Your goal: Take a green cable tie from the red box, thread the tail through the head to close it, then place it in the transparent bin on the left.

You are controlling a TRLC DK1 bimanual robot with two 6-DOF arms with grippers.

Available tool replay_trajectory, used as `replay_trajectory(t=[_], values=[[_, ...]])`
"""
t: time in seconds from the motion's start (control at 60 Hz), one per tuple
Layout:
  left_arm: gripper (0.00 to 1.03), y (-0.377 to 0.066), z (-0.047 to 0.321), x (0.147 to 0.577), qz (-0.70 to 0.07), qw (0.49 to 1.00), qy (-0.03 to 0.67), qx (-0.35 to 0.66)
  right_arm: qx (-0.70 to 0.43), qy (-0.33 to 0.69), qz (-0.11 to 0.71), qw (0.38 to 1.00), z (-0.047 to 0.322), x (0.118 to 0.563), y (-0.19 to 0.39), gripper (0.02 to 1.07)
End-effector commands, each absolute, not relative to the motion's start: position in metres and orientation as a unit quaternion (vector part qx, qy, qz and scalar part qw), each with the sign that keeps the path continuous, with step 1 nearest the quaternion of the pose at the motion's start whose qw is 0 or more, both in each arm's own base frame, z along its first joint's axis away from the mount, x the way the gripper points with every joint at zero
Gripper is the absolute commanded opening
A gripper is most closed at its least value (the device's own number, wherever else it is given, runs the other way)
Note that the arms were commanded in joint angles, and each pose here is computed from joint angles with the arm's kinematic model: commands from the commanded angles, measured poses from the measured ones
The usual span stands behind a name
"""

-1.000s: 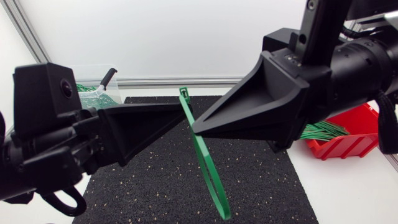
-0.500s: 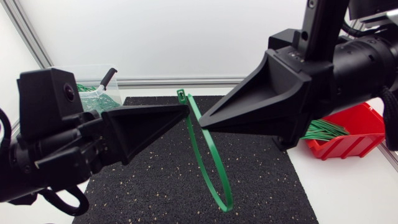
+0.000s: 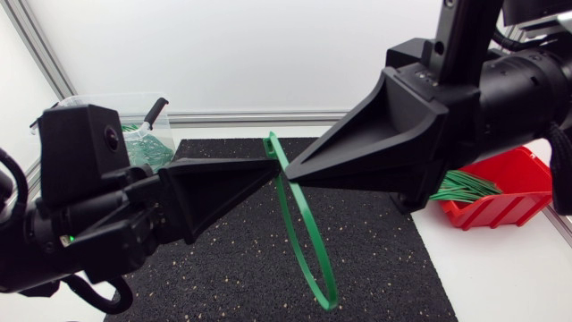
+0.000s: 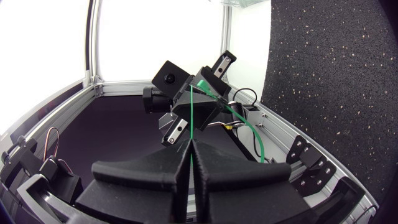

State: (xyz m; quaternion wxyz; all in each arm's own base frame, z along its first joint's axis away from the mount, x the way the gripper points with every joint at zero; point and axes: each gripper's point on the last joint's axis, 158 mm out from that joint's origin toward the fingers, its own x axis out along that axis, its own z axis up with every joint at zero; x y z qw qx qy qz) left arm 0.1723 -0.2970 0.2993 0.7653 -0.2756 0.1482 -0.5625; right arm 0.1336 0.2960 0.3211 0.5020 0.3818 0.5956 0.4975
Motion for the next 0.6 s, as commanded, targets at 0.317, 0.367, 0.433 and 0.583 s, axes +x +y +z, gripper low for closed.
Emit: replay_trajectory(t=[0.317, 0.367, 0.433, 0.583], values=[[0.04, -0.298, 0.308, 0.174, -0.562, 0.768, 0.136, -0.276, 0.391, 0.611, 0.478, 0.495, 0.307, 0.137, 0.297, 0.08], [0.04, -0.297, 0.309, 0.174, -0.562, 0.768, 0.135, -0.277, 0.392, 0.612, 0.478, 0.494, 0.306, 0.137, 0.297, 0.08], [0.04, -0.298, 0.309, 0.175, -0.561, 0.768, 0.136, -0.277, 0.392, 0.613, 0.476, 0.494, 0.304, 0.137, 0.297, 0.08], [0.04, -0.299, 0.308, 0.173, -0.563, 0.766, 0.138, -0.276, 0.392, 0.612, 0.476, 0.494, 0.303, 0.138, 0.297, 0.08]])
